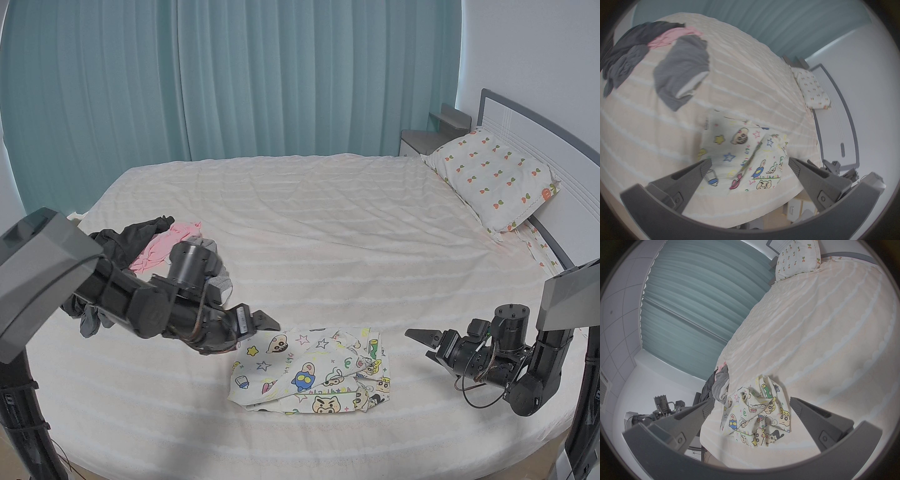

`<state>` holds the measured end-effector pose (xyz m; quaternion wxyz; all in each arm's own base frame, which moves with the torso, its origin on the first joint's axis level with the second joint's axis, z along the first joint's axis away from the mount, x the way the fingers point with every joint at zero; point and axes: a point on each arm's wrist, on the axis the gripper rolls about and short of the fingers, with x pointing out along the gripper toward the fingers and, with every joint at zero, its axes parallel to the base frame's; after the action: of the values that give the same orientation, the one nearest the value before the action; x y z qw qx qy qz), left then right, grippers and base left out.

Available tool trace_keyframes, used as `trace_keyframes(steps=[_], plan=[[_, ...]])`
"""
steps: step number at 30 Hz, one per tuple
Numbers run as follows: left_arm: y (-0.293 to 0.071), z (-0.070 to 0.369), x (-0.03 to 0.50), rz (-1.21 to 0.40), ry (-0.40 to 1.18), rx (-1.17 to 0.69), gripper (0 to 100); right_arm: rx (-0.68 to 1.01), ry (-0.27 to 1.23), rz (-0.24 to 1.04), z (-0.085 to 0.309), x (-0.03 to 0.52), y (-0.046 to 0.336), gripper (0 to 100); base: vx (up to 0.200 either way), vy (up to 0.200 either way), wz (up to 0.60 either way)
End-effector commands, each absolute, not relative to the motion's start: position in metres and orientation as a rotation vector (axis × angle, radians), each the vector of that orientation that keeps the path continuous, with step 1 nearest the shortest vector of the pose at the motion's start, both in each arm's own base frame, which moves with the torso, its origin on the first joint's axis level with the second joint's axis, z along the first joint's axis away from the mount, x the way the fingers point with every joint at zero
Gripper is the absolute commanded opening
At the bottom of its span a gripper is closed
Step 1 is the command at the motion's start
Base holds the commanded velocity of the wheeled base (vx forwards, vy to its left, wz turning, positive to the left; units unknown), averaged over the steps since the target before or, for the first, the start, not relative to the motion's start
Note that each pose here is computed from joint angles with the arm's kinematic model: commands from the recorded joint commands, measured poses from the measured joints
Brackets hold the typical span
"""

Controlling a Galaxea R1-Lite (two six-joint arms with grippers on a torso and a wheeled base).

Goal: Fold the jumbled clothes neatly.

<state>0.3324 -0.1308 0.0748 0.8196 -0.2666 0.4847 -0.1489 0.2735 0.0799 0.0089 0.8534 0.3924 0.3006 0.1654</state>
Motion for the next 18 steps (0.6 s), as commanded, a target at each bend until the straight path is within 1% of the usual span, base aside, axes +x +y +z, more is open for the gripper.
trace_keyframes(steps=[1,4,10,18], plan=[[-0.0984,0.0934,0.2993,-0.299,0.947,-0.657,100,0.825,0.648,0.34,0.004,0.2735,0.08,100,0.0,0.0,0.0],[-0.099,0.0876,0.2932,-0.303,0.949,-0.663,100,0.824,0.642,0.343,0.0039,0.2736,0.0801,100,-0.2,0.0,0.0],[-0.0998,0.0875,0.2922,-0.285,0.953,-0.719,100,0.818,0.642,0.344,0.0029,0.2737,0.0801,100,0.0,0.0,0.0],[-0.1018,0.0876,0.2983,-0.317,0.895,-0.813,100,0.81,0.635,0.349,0.0047,0.2737,0.0801,100,0.0,0.0,0.0]])
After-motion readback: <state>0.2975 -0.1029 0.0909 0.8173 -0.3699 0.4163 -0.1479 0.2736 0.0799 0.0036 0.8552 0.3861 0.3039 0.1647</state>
